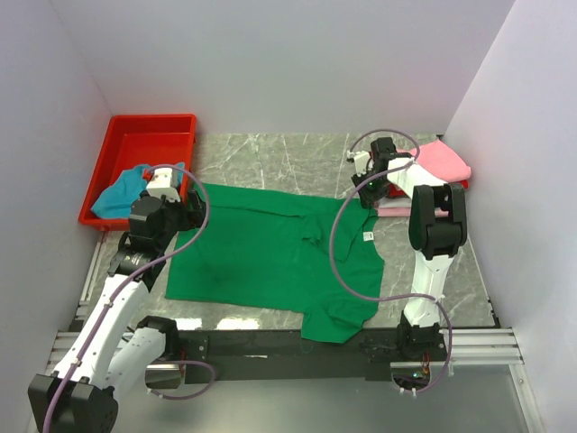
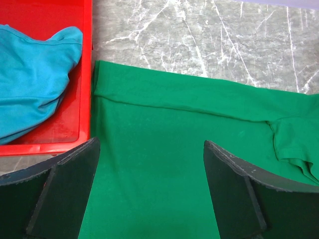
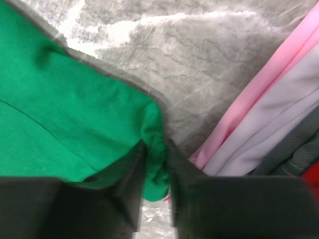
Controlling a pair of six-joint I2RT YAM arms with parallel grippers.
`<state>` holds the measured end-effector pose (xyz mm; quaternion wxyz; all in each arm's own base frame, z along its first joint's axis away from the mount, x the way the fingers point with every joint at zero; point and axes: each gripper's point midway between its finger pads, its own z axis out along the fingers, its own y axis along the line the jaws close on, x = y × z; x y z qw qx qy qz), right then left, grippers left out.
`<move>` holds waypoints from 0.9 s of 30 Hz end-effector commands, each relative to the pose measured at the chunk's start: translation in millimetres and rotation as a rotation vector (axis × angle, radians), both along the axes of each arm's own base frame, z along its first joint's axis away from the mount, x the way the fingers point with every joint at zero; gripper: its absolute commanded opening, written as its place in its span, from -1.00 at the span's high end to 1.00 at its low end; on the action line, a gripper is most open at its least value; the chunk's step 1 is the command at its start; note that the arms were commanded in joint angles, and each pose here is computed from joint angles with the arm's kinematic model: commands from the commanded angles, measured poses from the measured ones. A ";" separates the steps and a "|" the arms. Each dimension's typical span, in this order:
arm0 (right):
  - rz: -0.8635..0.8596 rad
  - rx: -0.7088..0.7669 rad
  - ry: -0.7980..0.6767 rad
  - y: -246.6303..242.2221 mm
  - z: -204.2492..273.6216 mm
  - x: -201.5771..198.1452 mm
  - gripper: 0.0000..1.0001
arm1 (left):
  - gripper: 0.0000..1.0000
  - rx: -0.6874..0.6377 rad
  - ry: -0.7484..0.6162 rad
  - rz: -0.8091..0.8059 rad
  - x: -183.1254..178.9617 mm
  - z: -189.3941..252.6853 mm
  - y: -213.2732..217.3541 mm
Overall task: Fold and stack the t-shirts
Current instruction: Fold the tshirt
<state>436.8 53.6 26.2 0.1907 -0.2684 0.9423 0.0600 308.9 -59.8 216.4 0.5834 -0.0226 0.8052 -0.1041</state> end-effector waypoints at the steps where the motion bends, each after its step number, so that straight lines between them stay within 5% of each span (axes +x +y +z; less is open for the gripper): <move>1: 0.004 0.016 -0.020 -0.1 13.1 8.6 0.49 | -0.79 -0.004 -0.066 -0.009 3.2 25.7 -0.8; 9: -0.009 0.010 -0.124 0.8 56.6 27.0 1.00 | -0.79 -0.002 -0.068 -0.010 3.2 26.4 -1.0; 27: -0.098 -0.276 -0.389 3.4 114.1 88.7 1.00 | -0.79 0.002 -0.072 -0.004 2.8 27.0 0.3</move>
